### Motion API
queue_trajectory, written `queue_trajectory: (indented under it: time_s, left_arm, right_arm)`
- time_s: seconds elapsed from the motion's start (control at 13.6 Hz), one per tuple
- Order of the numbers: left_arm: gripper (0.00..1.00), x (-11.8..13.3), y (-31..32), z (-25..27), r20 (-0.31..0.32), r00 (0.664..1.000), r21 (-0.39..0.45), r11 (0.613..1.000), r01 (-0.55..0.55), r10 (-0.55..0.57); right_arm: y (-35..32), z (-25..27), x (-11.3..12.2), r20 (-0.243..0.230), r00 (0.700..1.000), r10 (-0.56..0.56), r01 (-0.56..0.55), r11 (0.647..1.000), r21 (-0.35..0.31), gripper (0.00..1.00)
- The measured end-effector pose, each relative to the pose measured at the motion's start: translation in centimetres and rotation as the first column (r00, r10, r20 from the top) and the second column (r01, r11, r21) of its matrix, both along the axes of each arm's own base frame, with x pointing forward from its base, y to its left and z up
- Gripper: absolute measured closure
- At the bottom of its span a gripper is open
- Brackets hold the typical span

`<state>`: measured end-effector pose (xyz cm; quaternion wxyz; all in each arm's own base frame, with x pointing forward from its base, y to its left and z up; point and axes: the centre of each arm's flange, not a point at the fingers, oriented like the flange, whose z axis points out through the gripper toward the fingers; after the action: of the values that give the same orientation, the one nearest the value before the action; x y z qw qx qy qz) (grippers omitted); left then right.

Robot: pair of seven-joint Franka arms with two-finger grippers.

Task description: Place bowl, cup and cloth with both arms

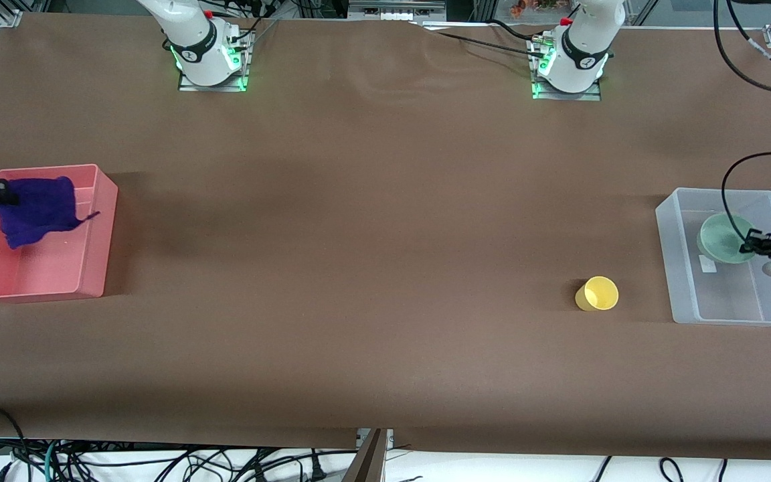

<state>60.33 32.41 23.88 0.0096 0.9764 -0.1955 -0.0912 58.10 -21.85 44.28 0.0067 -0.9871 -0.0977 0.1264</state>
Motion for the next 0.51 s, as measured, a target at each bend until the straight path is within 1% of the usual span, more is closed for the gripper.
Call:
queue_trajectory:
  time_s: [0.07, 0.22, 0.37, 0.51]
  left_arm:
    - [0.96, 0.1, 0.3, -1.6, 0.018, 1.0, 0.003, 1.0, 0.002, -0.002]
    - [0.96, 0.2, 0.3, -3.7, 0.025, 1.0, -0.001, 1.0, 0.005, -0.005]
    - [0.96, 0.4, 0.1, -4.1, 0.028, 1.0, -0.01, 1.0, 0.0, 0.0]
    - [0.81, 0.5, 0.1, -4.0, 0.037, 0.999, -0.02, 1.0, -0.01, 0.011]
  right_arm:
    - [-1.1, 0.1, -0.4, -0.002, 1.0, 0.01, -0.01, 1.0, 0.001, 0.92]
    - [-2.8, 0.2, -1.1, -0.008, 1.0, 0.028, -0.028, 1.0, -0.011, 0.92]
    - [-4.7, 0.1, -1.6, -0.004, 0.999, 0.047, -0.047, 0.998, -0.032, 0.92]
    - [-6.3, -0.5, -1.7, 0.011, 0.998, 0.059, -0.058, 0.997, -0.042, 0.92]
